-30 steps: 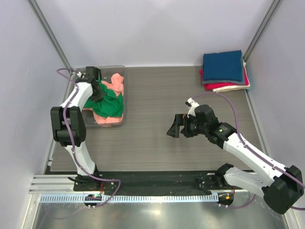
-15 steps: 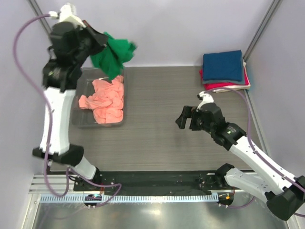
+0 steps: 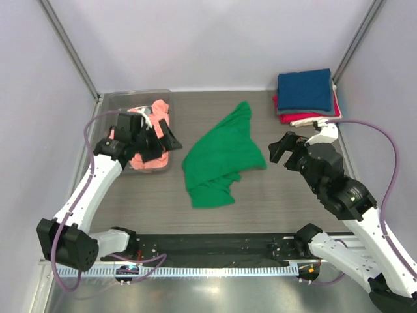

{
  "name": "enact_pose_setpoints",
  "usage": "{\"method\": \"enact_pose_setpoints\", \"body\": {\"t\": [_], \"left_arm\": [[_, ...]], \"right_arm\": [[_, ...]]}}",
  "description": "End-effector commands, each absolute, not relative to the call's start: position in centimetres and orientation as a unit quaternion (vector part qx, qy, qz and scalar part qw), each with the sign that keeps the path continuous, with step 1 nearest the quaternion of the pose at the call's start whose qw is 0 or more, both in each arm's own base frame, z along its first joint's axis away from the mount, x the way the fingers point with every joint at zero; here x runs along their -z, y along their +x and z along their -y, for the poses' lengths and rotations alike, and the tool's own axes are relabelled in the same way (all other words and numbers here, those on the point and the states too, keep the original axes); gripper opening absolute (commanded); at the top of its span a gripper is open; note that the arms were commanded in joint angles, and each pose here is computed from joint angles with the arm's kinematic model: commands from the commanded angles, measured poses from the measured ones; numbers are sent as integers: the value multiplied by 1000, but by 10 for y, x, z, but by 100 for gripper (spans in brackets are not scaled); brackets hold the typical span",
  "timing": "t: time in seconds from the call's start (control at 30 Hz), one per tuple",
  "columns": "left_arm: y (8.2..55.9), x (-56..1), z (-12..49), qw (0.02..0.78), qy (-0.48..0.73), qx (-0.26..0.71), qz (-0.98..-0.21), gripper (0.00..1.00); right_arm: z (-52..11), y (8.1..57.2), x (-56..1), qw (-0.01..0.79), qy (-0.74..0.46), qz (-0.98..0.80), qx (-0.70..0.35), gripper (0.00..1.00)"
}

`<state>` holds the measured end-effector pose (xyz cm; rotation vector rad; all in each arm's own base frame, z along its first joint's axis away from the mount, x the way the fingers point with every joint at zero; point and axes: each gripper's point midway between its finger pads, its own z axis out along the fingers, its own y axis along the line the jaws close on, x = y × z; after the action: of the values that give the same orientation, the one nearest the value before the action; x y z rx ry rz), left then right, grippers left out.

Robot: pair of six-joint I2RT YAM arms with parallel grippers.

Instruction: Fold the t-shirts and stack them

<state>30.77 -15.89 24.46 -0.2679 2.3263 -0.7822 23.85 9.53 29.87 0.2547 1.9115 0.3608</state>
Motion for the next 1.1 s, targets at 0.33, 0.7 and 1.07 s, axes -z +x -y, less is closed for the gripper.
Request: {"method": "enact_pose_setpoints", "body": {"t": [0.33, 0.7, 1.07], "left_arm": [[310, -201, 124, 352, -112, 196, -908, 100], [454, -150, 204, 303, -92, 170, -933, 100], [496, -85, 178, 262, -108, 73, -956, 100]], "right_arm": [[-168, 258, -202, 415, 36, -886, -204, 100], [-175, 256, -187, 406, 14, -888, -215, 100], [-167, 255, -168, 397, 0, -899, -184, 100]]}}
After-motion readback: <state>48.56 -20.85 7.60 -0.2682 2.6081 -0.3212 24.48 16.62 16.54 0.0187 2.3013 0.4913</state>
